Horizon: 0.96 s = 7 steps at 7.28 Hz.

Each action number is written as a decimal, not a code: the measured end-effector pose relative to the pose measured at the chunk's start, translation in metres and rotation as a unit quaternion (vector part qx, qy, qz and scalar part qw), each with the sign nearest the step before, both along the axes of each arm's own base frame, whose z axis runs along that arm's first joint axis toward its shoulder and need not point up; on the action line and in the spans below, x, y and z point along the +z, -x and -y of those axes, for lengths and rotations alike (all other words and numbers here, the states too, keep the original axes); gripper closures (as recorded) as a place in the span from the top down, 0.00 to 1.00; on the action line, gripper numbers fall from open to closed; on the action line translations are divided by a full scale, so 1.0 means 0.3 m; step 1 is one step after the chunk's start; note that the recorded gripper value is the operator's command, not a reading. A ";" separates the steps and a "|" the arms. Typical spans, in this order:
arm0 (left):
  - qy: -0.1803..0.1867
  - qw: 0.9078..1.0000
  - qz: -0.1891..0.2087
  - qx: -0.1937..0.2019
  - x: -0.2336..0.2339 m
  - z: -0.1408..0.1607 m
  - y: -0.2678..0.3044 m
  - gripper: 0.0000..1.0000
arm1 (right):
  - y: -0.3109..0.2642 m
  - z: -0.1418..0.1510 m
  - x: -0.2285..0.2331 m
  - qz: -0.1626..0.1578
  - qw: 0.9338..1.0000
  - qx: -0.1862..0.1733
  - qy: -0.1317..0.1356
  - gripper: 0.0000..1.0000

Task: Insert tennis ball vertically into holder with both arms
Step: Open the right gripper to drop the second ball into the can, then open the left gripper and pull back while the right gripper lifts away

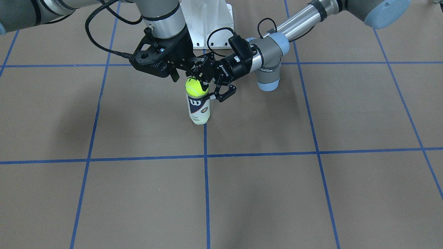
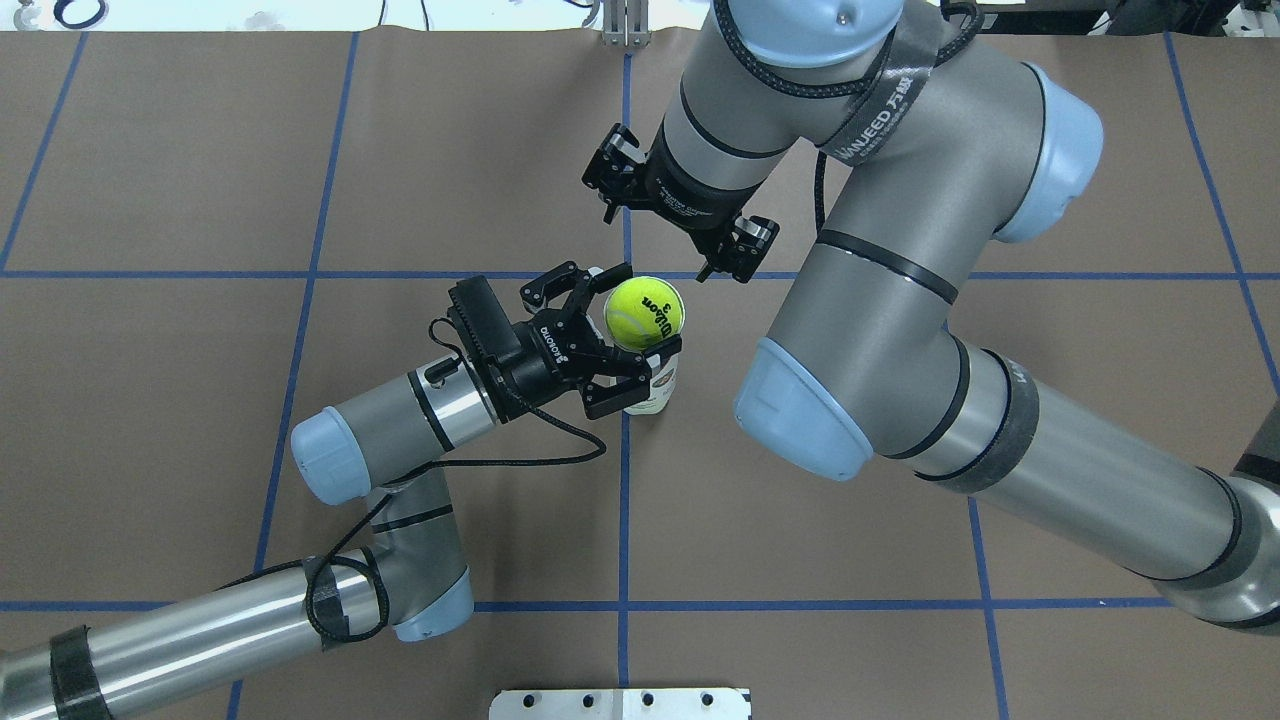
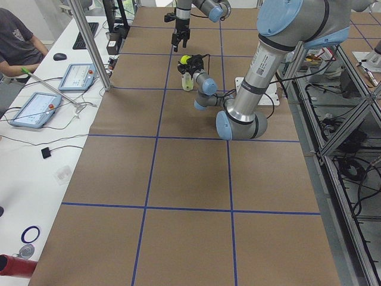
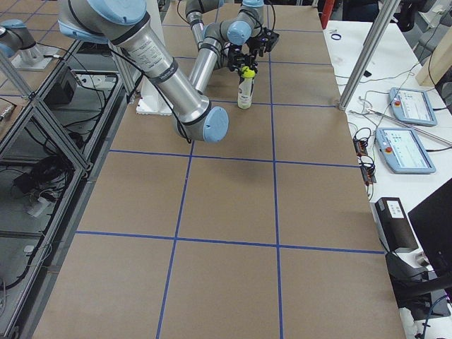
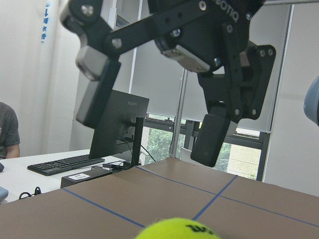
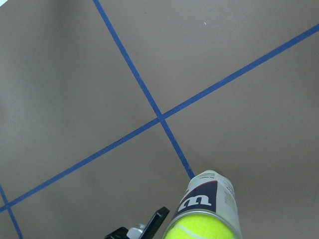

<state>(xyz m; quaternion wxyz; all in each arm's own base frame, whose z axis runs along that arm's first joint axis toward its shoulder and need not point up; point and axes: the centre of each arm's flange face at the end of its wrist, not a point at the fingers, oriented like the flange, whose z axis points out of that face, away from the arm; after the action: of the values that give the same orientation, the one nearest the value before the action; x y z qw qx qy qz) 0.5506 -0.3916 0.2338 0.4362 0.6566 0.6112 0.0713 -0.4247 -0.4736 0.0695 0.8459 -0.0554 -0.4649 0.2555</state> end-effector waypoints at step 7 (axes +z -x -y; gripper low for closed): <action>-0.005 1.000 -0.021 0.002 0.075 -0.035 0.102 0.99 | 0.058 -0.031 -0.025 0.022 1.000 -0.005 -0.007 1.00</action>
<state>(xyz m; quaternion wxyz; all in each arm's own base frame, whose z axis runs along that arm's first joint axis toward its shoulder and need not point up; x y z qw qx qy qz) 0.5199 -0.3809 0.2564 0.4202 0.6586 0.6211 0.0617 -0.4421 -0.4642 0.0619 0.8372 -0.0573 -0.4849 0.2462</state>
